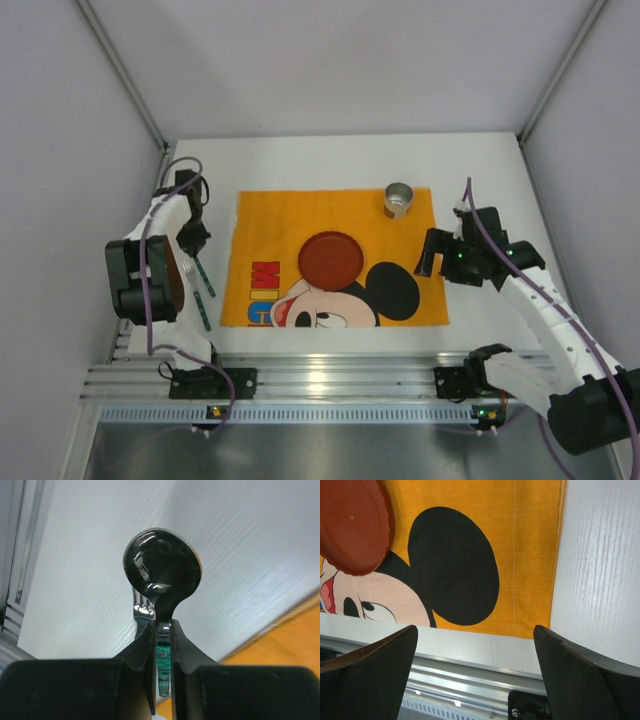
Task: Set the dinner table for one person
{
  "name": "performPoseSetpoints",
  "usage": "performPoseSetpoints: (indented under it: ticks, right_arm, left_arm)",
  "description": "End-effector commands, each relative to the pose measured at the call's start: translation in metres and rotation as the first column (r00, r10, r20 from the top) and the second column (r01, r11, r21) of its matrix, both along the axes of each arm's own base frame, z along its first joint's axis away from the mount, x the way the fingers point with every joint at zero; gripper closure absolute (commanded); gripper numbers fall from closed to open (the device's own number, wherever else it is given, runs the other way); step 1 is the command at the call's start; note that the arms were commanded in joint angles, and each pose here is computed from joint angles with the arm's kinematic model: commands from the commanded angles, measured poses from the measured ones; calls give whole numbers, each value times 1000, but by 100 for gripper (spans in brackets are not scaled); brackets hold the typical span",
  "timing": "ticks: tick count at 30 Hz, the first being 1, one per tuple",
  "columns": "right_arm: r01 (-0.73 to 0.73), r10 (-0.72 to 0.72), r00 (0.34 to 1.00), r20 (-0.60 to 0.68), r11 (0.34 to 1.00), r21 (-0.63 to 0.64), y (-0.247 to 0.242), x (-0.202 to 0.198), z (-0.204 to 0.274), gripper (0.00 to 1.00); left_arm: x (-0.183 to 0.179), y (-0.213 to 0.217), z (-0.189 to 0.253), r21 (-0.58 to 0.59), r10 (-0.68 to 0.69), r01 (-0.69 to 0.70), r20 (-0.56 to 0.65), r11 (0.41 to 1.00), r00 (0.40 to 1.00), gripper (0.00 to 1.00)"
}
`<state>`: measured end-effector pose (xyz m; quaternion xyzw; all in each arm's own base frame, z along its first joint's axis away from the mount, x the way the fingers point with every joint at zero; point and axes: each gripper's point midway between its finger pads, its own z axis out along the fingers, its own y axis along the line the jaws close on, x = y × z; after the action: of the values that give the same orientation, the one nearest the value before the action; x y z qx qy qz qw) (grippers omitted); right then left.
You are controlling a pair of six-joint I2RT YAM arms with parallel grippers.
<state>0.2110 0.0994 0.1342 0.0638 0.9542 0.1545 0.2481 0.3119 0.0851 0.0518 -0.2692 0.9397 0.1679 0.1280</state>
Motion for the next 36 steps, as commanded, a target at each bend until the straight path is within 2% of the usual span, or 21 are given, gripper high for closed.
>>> performPoseSetpoints:
  ticks: [1, 5, 6, 8, 9, 11, 12, 14, 16, 18, 21, 22, 25, 30, 36]
  right_arm:
    - [0, -3, 995, 96, 999, 32, 6, 15, 33, 0]
    - [-6, -3, 992, 124, 997, 74, 14, 24, 55, 1]
    - [-9, -1, 992, 127, 996, 84, 16, 26, 60, 0]
    - [-14, 0, 990, 144, 995, 95, 19, 31, 72, 0]
    - [-17, 2, 989, 148, 995, 97, 20, 31, 76, 0]
    - [-18, 1, 986, 164, 995, 101, 20, 33, 86, 0]
    - [-17, 0, 987, 163, 995, 101, 19, 31, 87, 0]
    - [-20, 2, 985, 172, 995, 103, 19, 28, 91, 0]
    - [-18, 0, 985, 171, 995, 103, 17, 22, 91, 0]
    - [-13, -3, 988, 153, 995, 100, 15, 16, 85, 0]
    - [-10, -2, 992, 125, 996, 92, 12, 5, 75, 0]
    - [-7, -4, 993, 121, 996, 91, 10, 1, 75, 0]
    - [-4, -4, 993, 115, 998, 69, 5, -6, 73, 0]
    - [1, -4, 993, 114, 1000, 22, -5, -14, 73, 0]
    - [-7, 9, 995, 102, 1000, -19, -13, -23, 71, 0]
  left_arm:
    - [48, -9, 73, -8, 0, 3, 259, 1000, 966, 100]
    - [94, -58, 133, -94, -54, 105, 432, 990, 900, 100]
    - [102, -92, 141, -124, -85, 159, 461, 979, 883, 100]
    - [118, -128, 159, -167, -107, 221, 513, 961, 852, 100]
    - [120, -165, 163, -211, -126, 274, 531, 938, 838, 100]
    - [127, -205, 173, -265, -139, 339, 567, 903, 812, 100]
    - [123, -244, 167, -330, -154, 392, 563, 859, 812, 100]
    - [126, -284, 169, -383, -161, 451, 591, 806, 790, 100]
    - [112, -340, 157, -456, -199, 515, 577, 726, 792, 100]
    - [102, -389, 155, -490, -230, 581, 602, 649, 765, 100]
    - [88, -446, 141, -547, -269, 629, 598, 553, 755, 100]
    - [86, -459, 121, -560, -296, 626, 571, 542, 766, 100]
    - [73, -497, 111, -572, -346, 656, 563, 492, 750, 100]
    - [55, -535, 72, -609, -385, 632, 501, 479, 775, 100]
    - [42, -545, 34, -640, -397, 588, 435, 495, 808, 100]
